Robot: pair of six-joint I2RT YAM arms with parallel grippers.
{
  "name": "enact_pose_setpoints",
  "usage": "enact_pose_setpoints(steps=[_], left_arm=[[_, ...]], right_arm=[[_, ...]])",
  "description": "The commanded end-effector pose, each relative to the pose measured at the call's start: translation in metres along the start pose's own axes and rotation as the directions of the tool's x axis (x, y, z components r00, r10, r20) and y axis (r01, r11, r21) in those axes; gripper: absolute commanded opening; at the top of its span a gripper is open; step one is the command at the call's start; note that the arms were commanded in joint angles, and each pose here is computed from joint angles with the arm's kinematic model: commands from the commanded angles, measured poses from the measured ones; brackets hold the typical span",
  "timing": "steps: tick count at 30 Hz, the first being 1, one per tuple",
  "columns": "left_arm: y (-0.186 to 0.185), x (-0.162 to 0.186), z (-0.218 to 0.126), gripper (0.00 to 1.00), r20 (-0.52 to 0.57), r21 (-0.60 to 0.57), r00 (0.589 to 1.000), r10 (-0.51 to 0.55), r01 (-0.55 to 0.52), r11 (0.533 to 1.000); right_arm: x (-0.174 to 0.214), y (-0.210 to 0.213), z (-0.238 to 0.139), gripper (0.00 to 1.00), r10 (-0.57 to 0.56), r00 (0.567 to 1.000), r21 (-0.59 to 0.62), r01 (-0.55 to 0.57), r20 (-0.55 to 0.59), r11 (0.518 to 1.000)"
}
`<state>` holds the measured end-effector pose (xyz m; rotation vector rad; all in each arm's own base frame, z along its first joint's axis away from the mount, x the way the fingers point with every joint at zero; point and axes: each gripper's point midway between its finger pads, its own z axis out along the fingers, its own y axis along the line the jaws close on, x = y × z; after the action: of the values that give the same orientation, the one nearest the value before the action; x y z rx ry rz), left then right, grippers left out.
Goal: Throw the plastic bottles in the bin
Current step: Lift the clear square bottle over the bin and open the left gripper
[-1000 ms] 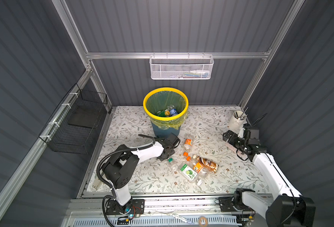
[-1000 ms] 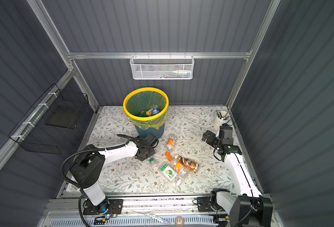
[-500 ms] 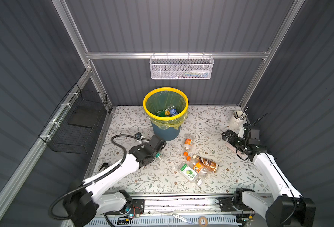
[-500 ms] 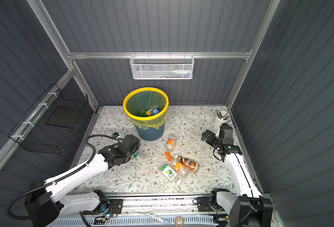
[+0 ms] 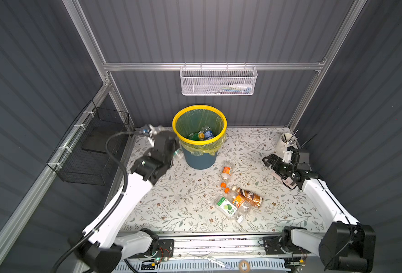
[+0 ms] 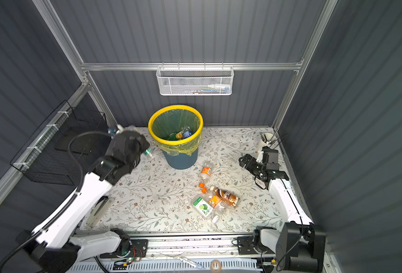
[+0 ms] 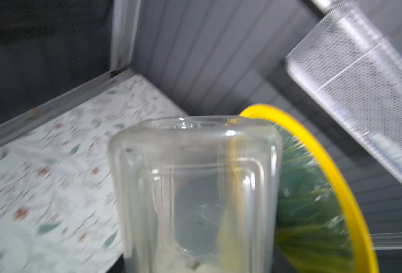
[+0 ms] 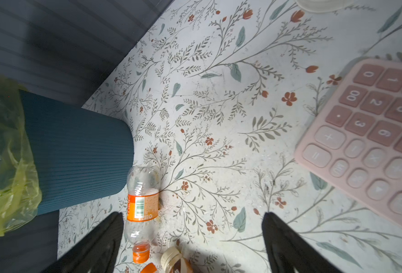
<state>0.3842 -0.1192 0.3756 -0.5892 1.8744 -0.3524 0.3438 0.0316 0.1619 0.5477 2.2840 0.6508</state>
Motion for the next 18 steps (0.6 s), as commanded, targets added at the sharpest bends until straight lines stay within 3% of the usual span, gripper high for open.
enact_pose_setpoints(steps=[1,3,4,6,8,10,15,18], left_arm=[[-0.101,0.006,0.008,0.59,-0.096,0.351,0.957,0.273,-0.224,0.909],[-0.128,0.010,0.006,0.60,-0.078,0.386,0.921,0.381,-0.324,0.864],[-0.134,0.010,0.006,0.65,-0.053,0.392,0.913,0.406,-0.355,0.849],[-0.126,0.014,0.018,0.98,-0.084,0.363,0.907,0.413,-0.359,0.860],[-0.104,0.021,0.035,0.99,-0.196,0.291,0.896,0.398,-0.334,0.896],[-0.088,0.027,0.042,0.99,-0.238,0.218,0.892,0.385,-0.337,0.916],[-0.070,0.011,0.022,0.99,-0.101,0.210,0.954,0.284,-0.258,0.943],[-0.054,0.011,0.009,0.99,-0.061,0.214,0.969,0.241,-0.223,0.951]], right_arm=[[-0.003,0.011,-0.004,0.93,-0.025,1.000,-0.044,0.025,0.001,0.999],[0.000,0.007,-0.005,0.94,-0.030,1.000,-0.032,0.030,0.000,0.999],[0.001,0.005,-0.005,0.94,-0.031,1.000,-0.022,0.031,-0.001,0.999],[0.005,-0.001,-0.005,0.94,-0.026,1.000,-0.003,0.026,0.001,1.000],[0.007,-0.002,-0.005,0.95,-0.022,1.000,-0.002,0.022,-0.005,1.000],[0.007,-0.001,-0.006,0.94,-0.023,1.000,-0.002,0.023,-0.013,1.000],[0.004,0.002,-0.009,0.95,-0.026,1.000,0.000,0.026,-0.006,1.000],[0.005,0.001,-0.008,0.95,-0.014,1.000,-0.001,0.014,-0.012,1.000]])
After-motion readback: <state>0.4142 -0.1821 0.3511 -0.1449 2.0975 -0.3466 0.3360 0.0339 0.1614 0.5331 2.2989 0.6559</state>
